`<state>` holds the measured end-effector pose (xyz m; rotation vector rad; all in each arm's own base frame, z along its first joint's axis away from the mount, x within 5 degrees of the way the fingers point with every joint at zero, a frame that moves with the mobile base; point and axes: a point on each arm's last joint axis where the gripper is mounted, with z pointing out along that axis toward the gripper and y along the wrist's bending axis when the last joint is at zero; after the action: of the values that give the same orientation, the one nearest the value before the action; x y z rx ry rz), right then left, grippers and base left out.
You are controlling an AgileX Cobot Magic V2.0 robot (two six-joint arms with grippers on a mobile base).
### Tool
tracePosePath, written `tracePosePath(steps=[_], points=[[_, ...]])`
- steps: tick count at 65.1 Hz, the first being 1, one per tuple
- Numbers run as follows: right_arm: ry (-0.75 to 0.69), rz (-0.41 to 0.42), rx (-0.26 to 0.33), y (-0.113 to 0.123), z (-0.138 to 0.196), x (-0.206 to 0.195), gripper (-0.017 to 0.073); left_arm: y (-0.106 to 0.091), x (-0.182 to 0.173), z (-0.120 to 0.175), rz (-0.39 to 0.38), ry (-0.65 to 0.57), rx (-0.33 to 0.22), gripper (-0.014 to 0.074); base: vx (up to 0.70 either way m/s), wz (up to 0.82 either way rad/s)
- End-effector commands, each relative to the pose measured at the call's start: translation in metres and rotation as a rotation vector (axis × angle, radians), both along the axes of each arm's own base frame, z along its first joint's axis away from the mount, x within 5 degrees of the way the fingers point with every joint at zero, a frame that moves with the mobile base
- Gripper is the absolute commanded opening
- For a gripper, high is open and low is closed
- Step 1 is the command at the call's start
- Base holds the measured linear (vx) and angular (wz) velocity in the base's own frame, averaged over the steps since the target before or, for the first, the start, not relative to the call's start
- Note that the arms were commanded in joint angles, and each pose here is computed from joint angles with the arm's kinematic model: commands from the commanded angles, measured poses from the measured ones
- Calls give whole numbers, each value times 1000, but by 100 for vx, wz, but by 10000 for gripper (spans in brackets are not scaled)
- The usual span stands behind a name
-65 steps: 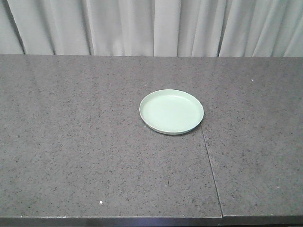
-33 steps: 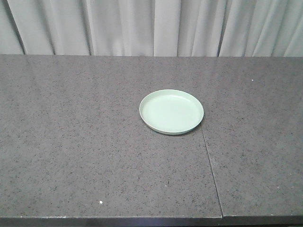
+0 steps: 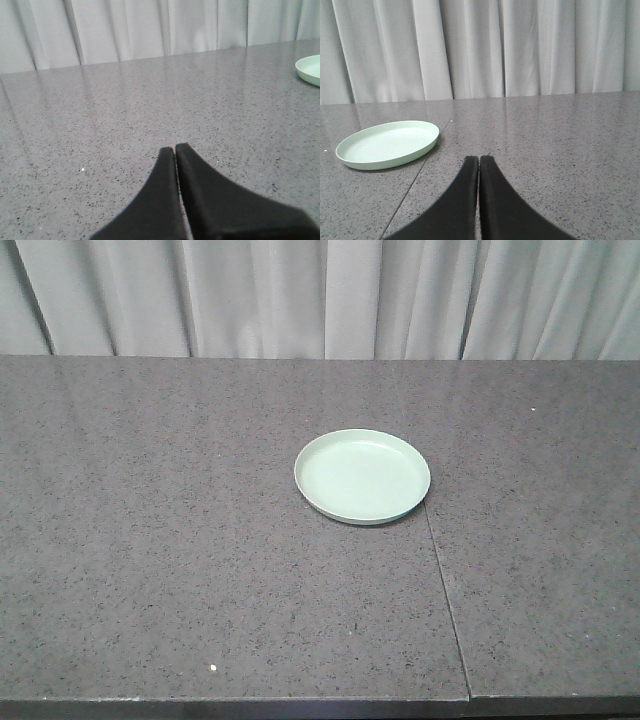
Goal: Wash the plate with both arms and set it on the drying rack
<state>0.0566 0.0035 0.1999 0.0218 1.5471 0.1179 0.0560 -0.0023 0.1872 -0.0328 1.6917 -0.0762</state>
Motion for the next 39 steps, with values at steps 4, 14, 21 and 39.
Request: tracePosePath(steps=[4, 14, 21, 39], points=[[-82, -5, 19, -1, 7, -1, -4, 0, -2, 16, 6, -111, -9, -6, 0, 0], [-97, 4, 271, -2, 10, -1, -4, 0, -2, 16, 6, -111, -9, -6, 0, 0], [-133, 7, 433, -3, 15, -2, -4, 0, -2, 16, 6, -111, -9, -6, 0, 0], [-182, 48, 410, -1, 70, -11, -4, 0, -2, 16, 6, -111, -9, -6, 0, 0]])
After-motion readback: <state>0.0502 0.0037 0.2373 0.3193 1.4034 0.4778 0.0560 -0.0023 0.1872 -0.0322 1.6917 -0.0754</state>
